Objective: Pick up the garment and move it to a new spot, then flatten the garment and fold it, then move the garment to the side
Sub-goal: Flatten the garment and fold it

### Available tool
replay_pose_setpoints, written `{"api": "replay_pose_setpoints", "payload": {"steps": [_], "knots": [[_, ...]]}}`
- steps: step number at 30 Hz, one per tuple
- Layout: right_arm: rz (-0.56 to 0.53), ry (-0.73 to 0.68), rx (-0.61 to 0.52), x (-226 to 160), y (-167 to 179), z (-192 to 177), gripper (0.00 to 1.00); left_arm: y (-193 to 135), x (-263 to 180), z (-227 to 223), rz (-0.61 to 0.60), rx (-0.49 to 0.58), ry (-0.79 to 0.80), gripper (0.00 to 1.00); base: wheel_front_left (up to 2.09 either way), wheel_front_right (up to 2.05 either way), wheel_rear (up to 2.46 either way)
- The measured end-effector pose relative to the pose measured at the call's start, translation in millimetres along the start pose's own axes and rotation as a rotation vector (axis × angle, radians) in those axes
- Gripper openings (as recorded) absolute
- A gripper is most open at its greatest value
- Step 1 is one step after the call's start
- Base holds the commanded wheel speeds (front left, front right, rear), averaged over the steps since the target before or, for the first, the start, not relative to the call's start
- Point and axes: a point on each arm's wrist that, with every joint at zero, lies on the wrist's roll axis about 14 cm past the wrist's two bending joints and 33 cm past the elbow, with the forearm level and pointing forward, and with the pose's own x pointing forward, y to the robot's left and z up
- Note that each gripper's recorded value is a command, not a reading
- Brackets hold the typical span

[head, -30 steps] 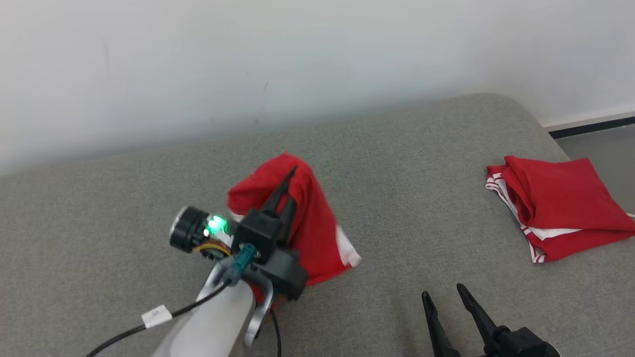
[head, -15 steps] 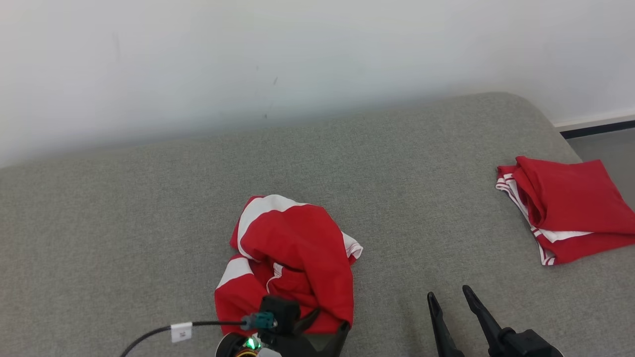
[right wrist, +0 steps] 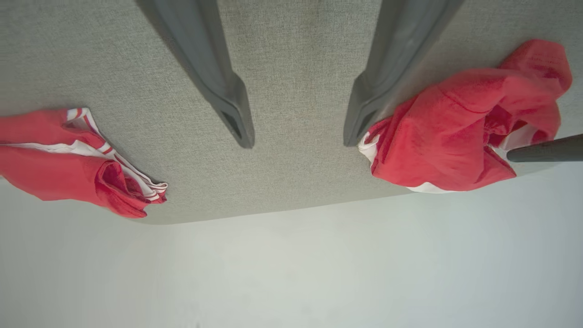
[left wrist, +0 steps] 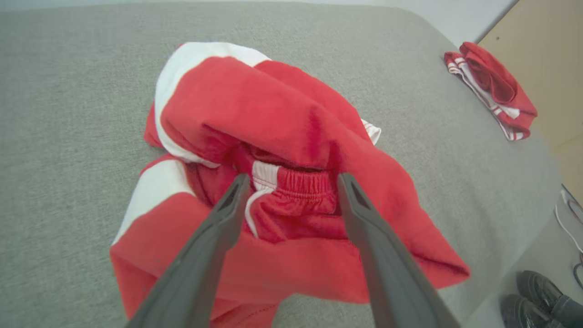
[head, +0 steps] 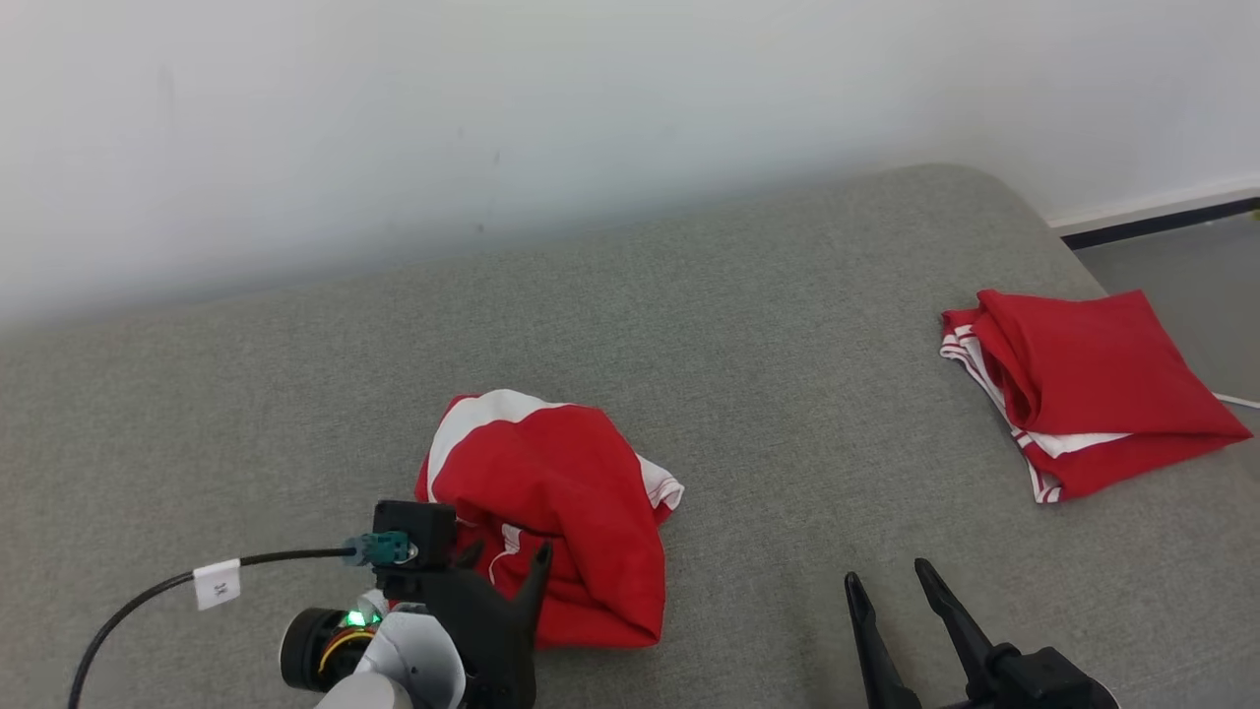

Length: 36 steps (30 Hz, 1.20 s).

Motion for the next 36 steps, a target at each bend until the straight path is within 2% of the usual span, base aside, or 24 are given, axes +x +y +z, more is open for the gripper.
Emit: {"api": "replay_pose_setpoints", "payload": {"steps": [4, 8, 20, 21, 22, 23, 28, 31, 36], "knots": [[-0.019, 0.009, -0.003, -2, -6, -2, 1.00, 4, 9, -10, 0.009, 0.087, 0.068, 1.00, 0.00, 0.00, 0.00], [-0.027, 0.005, -0.002, -1, -8, 0, 1.00, 18, 19, -18, 0.072, 0.174, 0.138, 1.00, 0.00, 0.00, 0.00], [-0.059, 0.010, 0.003, -4, -16, -2, 1.00, 0, 36, -32, 0.004, 0.170, 0.235, 1.00, 0.00, 0.00, 0.00], [-0.060, 0.009, 0.003, -4, -16, -1, 1.00, -2, 37, -33, 0.000, 0.168, 0.242, 0.93, 0.00, 0.00, 0.00], [-0.060, 0.008, 0.004, -4, -16, -1, 1.00, -2, 37, -33, -0.003, 0.168, 0.241, 0.33, 0.00, 0.00, 0.00], [-0.059, 0.007, 0.004, -4, -16, -1, 1.00, -2, 38, -29, -0.004, 0.169, 0.222, 0.00, 0.00, 0.00, 0.00], [-0.057, 0.004, 0.006, -4, -15, 0, 1.00, -10, 45, 15, -0.008, 0.194, 0.039, 0.00, 0.00, 0.00, 0.00], [-0.053, -0.002, 0.006, -4, -14, 1, 1.00, -27, 47, 58, -0.039, 0.227, -0.128, 0.00, 0.00, 0.00, 0.00], [-0.041, -0.011, 0.004, -4, -10, 4, 1.00, -80, 34, 150, -0.125, 0.405, -0.461, 0.00, 0.00, 0.00, 0.00]]}}
